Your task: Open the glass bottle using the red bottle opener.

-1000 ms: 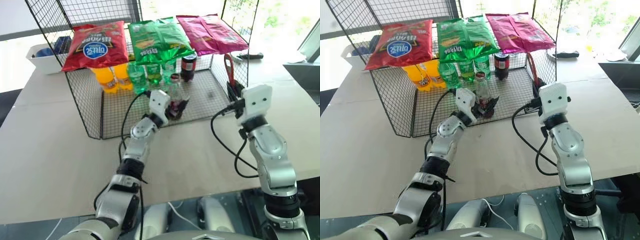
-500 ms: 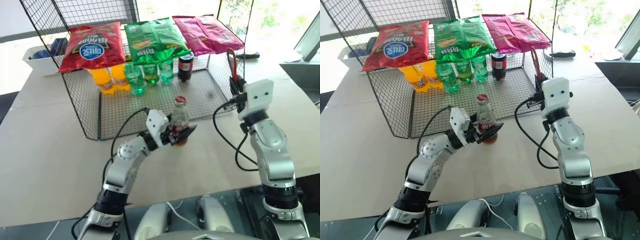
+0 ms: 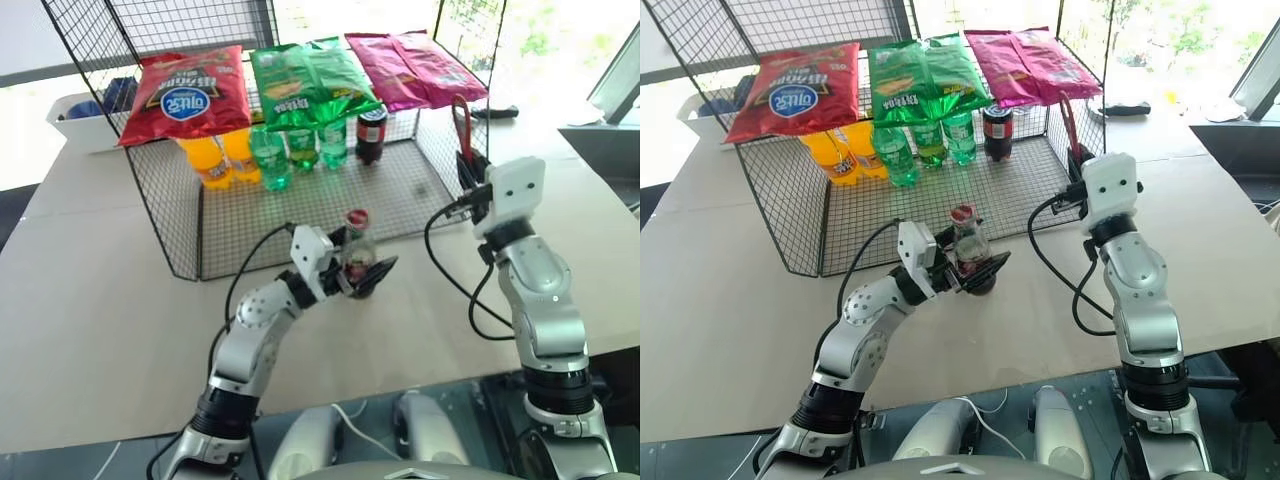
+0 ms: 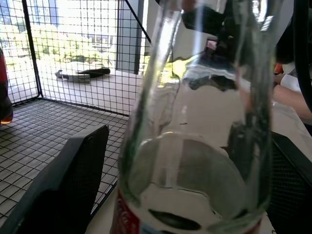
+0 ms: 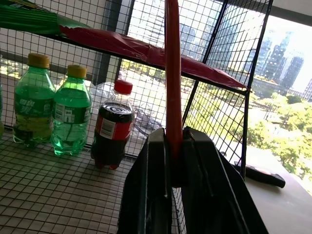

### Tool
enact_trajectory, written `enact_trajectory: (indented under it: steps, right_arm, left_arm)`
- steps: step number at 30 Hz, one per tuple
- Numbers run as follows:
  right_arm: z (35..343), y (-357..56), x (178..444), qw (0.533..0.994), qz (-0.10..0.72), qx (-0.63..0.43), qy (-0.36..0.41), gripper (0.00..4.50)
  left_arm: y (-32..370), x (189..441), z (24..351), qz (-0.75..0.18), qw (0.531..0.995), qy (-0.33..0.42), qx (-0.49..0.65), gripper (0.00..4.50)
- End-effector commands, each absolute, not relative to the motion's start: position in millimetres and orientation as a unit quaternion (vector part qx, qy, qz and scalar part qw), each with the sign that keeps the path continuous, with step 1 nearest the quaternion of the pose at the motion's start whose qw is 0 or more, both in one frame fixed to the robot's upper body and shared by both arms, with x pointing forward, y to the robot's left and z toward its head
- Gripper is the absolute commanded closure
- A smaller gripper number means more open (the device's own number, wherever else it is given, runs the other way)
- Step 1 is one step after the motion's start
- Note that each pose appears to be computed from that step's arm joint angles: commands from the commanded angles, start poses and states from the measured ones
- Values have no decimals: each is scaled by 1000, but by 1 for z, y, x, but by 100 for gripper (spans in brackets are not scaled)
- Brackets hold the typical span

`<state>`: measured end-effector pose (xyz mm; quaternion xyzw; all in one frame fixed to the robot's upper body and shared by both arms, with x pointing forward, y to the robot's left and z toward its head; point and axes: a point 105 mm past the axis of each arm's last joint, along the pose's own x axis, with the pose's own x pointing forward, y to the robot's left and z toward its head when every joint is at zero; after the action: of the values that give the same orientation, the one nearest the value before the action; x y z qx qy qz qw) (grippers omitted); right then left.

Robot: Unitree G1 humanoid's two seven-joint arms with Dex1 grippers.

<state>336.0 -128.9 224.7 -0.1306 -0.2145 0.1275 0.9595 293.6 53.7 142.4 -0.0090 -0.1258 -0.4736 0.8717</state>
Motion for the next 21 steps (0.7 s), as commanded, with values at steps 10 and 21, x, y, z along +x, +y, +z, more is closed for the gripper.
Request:
enact_trajectory:
  steps: [10,21]
  right_arm:
    - [243,-126,333,951,133,-125,-250,450]
    - [242,-120,332,949,143,-126,-251,450]
  left_arm:
    - [50,283,185,-485,849,-208,-13,9]
    - [50,283,187,-489,846,-211,-12,9]
